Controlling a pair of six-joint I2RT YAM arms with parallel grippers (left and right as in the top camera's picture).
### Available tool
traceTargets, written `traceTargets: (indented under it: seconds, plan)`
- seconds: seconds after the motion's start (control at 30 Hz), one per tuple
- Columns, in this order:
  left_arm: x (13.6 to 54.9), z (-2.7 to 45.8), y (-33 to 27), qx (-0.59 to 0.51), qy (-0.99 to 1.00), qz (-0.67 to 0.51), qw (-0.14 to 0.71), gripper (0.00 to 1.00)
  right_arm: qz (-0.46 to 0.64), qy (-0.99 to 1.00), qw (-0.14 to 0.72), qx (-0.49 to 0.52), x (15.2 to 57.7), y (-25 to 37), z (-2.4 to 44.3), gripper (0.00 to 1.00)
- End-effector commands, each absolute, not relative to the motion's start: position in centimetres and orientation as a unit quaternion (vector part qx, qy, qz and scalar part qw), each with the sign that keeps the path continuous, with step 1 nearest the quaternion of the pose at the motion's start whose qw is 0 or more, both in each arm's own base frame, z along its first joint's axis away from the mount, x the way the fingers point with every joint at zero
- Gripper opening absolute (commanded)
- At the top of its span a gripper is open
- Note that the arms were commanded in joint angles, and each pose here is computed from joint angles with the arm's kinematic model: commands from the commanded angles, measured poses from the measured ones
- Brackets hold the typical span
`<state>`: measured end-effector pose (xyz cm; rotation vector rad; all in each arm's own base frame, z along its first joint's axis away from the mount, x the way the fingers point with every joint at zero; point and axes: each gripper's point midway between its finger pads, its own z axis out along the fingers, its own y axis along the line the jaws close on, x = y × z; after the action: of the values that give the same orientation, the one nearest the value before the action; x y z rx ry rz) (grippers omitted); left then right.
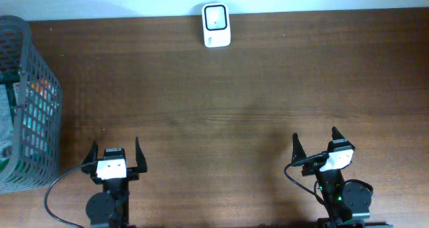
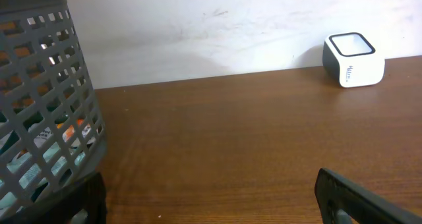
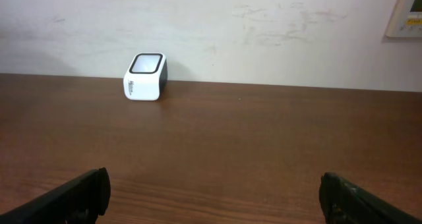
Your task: Scan the item barcode
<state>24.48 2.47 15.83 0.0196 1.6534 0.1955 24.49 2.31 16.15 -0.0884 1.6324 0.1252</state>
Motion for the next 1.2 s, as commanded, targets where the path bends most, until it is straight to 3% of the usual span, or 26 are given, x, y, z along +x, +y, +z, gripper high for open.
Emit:
traceTargets:
  seconds: [0.0, 0.23, 0.43, 0.63, 0.9, 1.17]
  plan:
    - [24.5, 15.7, 2.2, 0.019, 0.733, 0.088, 0.674, 0.99, 0.058, 0.728, 0.682, -0.044, 24.5, 2.5, 15.9, 0.98]
    - [24.5, 16.3, 2.6, 0.011, 0.726, 0.096, 0.681, 0.99, 0.058, 0.728, 0.681, -0.044, 24.5, 2.5, 15.9, 0.98]
    - [24.3, 20.0, 1.2, 0.036, 0.691, 0.072, 0.719, 0.99, 0.058, 0.728, 0.682, -0.044, 24.5, 2.5, 15.9, 0.98]
    - [24.9, 24.8, -0.1, 0.064, 0.709, 0.042, 0.701, 0.99, 0.058, 0.728, 0.682, -0.044, 24.5, 2.5, 15.9, 0.98]
    - [29.3, 32.7, -1.1, 0.087, 0.797, -0.005, 0.598, 0.99, 0.058, 0.728, 0.681, -0.044, 24.5, 2.5, 15.9, 0.98]
    - [37.0, 36.4, -2.6, 0.102, 0.888, -0.08, 0.442, 0.99, 0.058, 0.728, 0.681, -0.044, 24.5, 2.5, 15.9, 0.99]
